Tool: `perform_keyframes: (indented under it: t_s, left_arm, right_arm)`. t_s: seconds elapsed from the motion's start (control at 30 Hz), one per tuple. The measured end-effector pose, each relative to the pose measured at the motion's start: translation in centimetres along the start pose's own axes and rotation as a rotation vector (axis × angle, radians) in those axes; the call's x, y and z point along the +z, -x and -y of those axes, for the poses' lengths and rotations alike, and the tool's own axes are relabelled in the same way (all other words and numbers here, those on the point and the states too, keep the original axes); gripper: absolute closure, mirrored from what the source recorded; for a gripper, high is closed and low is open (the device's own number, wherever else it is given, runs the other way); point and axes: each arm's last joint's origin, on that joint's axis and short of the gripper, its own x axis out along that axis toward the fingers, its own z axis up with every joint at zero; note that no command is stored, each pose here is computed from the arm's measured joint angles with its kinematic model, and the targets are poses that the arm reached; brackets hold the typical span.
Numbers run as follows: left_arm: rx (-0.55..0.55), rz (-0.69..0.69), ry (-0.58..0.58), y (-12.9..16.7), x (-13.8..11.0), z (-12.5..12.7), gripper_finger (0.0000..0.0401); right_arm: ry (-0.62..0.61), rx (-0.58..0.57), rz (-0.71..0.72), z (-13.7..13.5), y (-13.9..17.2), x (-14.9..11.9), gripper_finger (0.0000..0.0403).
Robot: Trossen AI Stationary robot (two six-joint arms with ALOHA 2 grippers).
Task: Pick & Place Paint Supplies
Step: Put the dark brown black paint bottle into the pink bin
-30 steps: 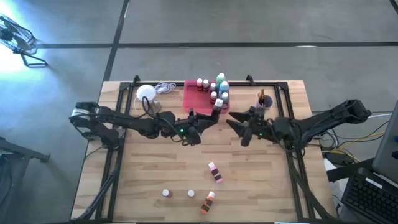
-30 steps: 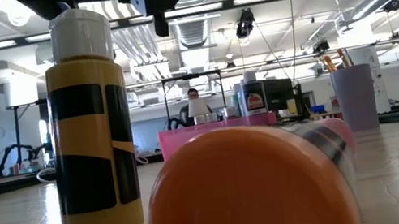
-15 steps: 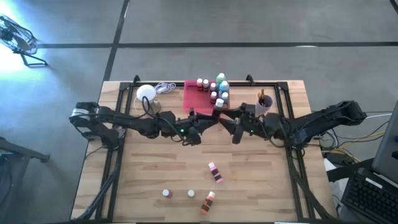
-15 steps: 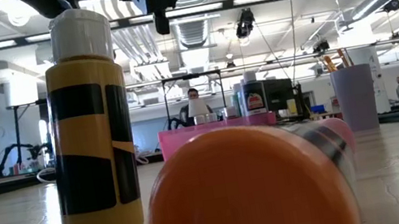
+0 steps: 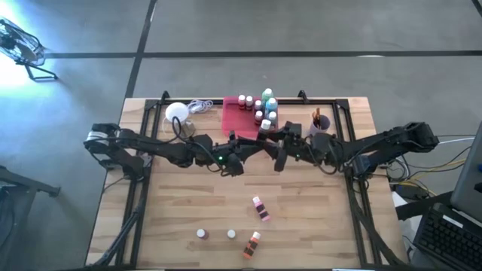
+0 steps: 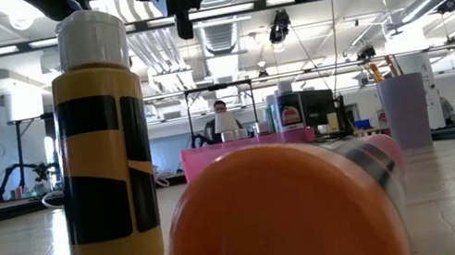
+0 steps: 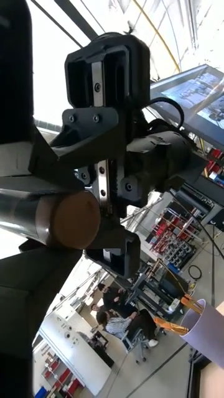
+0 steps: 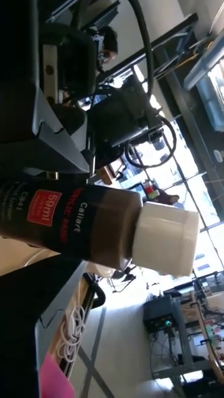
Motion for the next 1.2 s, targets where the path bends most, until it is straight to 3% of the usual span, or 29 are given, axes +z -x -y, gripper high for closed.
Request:
perform_keyframes:
  t_s: [0.4,0.6,0.73,0.87,1.07,1.2]
  left_arm:
    - [0.002,0.005,0.001,0.0,0.0,0.0,0.0275]
    - [0.004,0.045,0.156,0.0,0.3,0.1,0.0265]
    - [0.014,0.062,0.369,0.0,0.4,0.0,0.0238]
    - [0.008,0.069,0.657,0.0,0.4,0.0,0.0211]
    - [-0.021,0.055,1.282,0.2,0.1,0.1,0.0182]
    - [-0.034,0.052,1.634,0.6,-0.8,0.7,0.0173]
  right_arm:
    - [0.016,0.000,-0.002,0.1,0.0,0.0,0.0268]
    - [0.037,0.014,-0.021,0.1,0.0,-0.2,0.0276]
    - [0.086,0.037,-0.024,0.0,0.2,0.1,0.0272]
    - [0.136,0.040,-0.012,-0.1,0.8,1.1,0.0279]
    - [0.216,0.009,-0.107,0.2,2.5,2.0,0.0281]
    - [0.276,-0.024,-0.226,0.7,3.8,1.7,0.0275]
